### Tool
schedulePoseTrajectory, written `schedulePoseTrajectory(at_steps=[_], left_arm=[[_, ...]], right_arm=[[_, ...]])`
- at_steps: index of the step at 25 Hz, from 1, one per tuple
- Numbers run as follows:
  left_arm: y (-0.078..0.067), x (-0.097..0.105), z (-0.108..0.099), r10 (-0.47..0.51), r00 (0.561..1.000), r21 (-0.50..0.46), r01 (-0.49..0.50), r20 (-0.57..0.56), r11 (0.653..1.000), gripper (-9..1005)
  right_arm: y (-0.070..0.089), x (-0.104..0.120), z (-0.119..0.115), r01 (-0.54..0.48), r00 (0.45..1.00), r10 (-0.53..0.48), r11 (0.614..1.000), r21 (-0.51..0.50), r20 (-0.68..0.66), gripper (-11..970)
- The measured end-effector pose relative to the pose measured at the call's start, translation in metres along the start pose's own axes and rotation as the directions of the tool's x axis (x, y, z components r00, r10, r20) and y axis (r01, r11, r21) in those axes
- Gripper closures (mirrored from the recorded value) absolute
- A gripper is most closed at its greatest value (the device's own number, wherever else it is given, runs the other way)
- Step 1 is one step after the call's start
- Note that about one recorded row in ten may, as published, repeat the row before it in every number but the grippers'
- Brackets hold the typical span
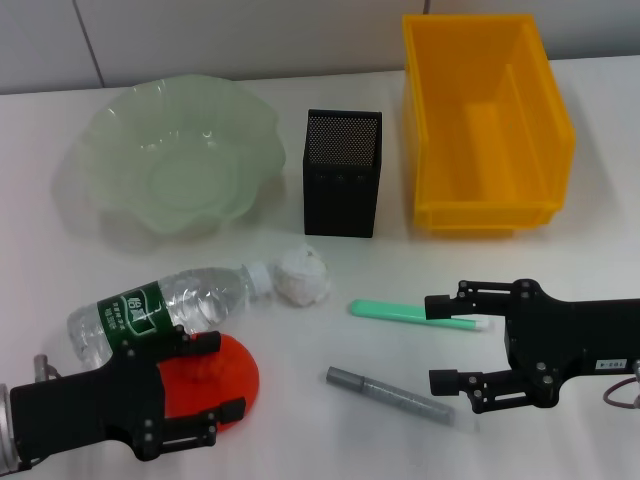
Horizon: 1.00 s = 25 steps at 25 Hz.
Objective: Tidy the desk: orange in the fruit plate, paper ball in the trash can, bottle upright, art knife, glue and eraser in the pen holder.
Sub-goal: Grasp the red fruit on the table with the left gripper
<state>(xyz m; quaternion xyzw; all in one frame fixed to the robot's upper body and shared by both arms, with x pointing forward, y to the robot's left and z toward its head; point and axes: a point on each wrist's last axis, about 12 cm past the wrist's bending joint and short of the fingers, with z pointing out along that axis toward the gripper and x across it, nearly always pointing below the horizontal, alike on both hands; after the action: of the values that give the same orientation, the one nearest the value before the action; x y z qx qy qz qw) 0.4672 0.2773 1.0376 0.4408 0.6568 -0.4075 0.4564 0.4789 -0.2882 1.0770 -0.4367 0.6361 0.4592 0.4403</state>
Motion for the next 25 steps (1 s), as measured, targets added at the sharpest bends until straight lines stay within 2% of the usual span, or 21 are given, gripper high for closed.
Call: schedulePoseTrajectory(at_steps=[6,13,25], left_arm=[[-0.006,-0.001,-0.008,0.072,0.995,-0.036,-0.070,0.071,0.997,238],[-0.002,0.009,-0.004,0.045,0.999,-0.075,-0.043,0.020,0.996,242],[-0.004,0.013,0.005,0.046,0.998,-0.035,-0.047,-0.032,0.998,269]], right_arm=[[0.001,0.001,0.000,-0.008,1.000,0.008,1.000,-0.001,0.001,165],[0.001,0.001,-0.001,-0.010,1.000,0.010,1.000,-0.001,0.000,166],[0.001,0.001,-0.001,-0.019,1.000,0.019,1.000,-0.003,-0.005,166]])
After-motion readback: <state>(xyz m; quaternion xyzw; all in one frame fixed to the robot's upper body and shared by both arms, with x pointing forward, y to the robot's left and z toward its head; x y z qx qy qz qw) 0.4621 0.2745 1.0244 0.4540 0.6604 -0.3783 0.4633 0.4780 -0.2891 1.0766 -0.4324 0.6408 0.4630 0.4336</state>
